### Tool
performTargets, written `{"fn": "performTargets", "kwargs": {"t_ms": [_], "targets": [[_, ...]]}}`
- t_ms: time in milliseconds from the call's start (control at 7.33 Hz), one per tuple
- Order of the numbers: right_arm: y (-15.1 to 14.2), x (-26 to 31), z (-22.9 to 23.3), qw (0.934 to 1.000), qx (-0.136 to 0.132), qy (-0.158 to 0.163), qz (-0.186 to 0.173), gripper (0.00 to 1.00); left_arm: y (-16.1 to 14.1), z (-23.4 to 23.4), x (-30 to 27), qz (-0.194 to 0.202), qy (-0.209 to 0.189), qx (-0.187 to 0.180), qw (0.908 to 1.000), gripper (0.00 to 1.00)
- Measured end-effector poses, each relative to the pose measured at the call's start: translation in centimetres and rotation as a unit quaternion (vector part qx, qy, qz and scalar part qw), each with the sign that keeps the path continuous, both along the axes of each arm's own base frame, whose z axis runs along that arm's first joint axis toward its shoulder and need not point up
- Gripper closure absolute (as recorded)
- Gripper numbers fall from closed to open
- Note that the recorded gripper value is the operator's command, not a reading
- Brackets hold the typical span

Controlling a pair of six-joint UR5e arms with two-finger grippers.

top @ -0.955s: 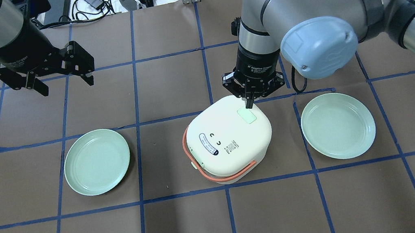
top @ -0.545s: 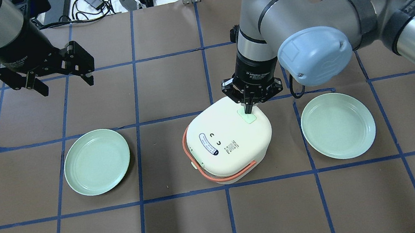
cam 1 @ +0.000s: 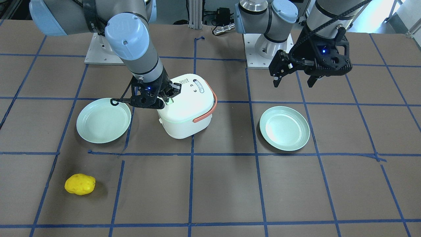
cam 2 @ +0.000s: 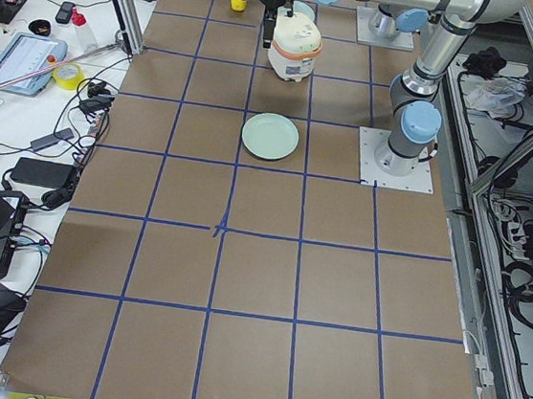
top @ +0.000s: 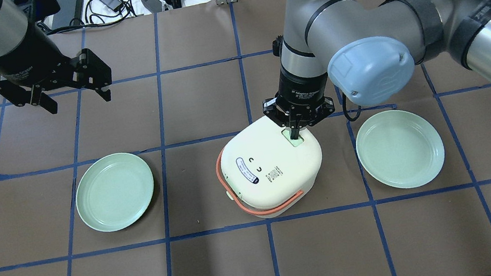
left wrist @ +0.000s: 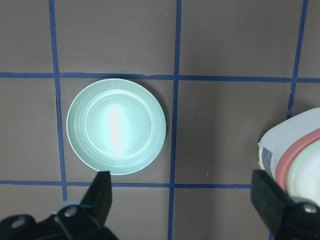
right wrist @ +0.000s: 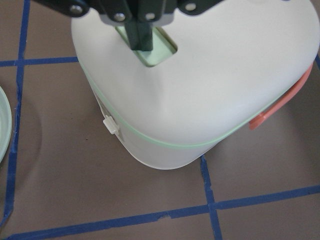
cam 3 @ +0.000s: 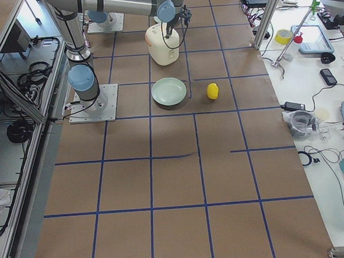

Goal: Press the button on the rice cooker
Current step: 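Press down on the green button with the right gripper, then lift the right gripper away as the cooker lid pops open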

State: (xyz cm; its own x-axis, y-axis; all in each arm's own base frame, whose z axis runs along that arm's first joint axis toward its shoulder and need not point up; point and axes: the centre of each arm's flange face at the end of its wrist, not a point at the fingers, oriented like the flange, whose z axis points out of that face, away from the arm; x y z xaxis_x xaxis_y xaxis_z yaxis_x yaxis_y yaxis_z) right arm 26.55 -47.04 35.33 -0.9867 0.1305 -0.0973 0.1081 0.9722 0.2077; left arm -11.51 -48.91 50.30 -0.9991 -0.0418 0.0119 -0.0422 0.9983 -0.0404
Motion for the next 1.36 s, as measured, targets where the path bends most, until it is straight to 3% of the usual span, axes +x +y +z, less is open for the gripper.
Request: {"fn": "performTargets", "kwargs": {"t_ms": [136, 409, 545, 955, 1364], "targets": [[0.0, 0.0, 0.1, 1.0000, -0.001, 0.000, -0.001, 1.00, 0.0, 0.0, 0.0, 0.000, 0.000, 0.000, 1.0000, 0.00], [-0.6, 0.4, 2.3, 0.9995, -0.017, -0.017, -0.018, 0.20, 0.0, 0.0, 0.0, 0.000, 0.000, 0.000, 1.0000, 0.00], [-1.2, 0.7, 4.4, 0.9985, -0.034, -0.025, -0.034, 0.00, 0.0, 0.0, 0.0, 0.000, 0.000, 0.000, 1.0000, 0.00], [-3.1, 0.5, 10.5, 0.9946, -0.079, -0.026, -0.062, 0.00, 0.0, 0.0, 0.0, 0.001, 0.000, 0.000, 1.0000, 0.00], [-5.2, -3.8, 11.4, 0.9923, -0.098, 0.027, -0.070, 0.00, 0.0, 0.0, 0.0, 0.001, 0.000, 0.000, 1.0000, 0.00]]}}
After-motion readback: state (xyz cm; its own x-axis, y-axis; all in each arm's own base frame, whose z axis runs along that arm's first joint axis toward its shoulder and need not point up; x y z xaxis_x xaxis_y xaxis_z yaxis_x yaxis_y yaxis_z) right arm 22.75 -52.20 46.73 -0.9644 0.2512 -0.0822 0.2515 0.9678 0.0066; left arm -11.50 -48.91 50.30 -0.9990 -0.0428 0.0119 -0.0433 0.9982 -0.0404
